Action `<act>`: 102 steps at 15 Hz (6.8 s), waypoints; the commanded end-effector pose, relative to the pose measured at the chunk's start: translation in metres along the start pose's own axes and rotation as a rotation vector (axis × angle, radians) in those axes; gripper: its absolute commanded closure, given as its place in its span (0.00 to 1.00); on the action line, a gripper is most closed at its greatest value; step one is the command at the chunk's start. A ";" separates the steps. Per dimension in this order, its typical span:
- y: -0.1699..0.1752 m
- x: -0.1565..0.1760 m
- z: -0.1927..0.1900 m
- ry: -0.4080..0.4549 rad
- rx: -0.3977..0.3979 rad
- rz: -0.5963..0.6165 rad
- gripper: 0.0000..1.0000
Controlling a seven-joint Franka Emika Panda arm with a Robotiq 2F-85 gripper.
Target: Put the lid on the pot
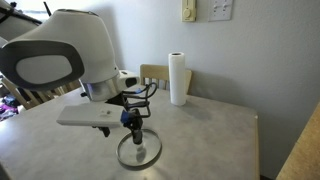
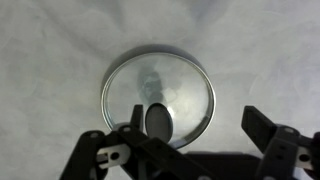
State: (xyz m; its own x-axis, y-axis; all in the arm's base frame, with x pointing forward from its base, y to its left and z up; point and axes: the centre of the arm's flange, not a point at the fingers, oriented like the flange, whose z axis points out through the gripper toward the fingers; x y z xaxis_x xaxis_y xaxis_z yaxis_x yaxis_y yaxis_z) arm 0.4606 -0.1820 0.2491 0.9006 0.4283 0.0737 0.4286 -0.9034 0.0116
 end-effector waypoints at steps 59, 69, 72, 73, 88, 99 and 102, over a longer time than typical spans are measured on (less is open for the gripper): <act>-0.074 0.182 -0.081 0.030 -0.209 -0.200 0.85; -0.210 0.243 -0.077 -0.027 -0.166 -0.358 0.85; -0.243 0.257 -0.059 -0.007 -0.143 -0.375 0.85; -0.248 0.261 -0.053 -0.002 -0.130 -0.369 0.85; -0.268 0.267 -0.025 0.081 -0.130 -0.272 0.85; -0.117 0.235 -0.025 0.096 -0.192 -0.075 0.85; -0.062 0.216 -0.029 0.104 -0.193 -0.042 0.85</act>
State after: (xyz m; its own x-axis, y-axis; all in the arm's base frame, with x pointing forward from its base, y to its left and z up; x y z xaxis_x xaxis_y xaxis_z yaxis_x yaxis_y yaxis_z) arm 0.6187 0.0015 0.2906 0.8688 0.4739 0.1432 0.4415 -0.8725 0.2092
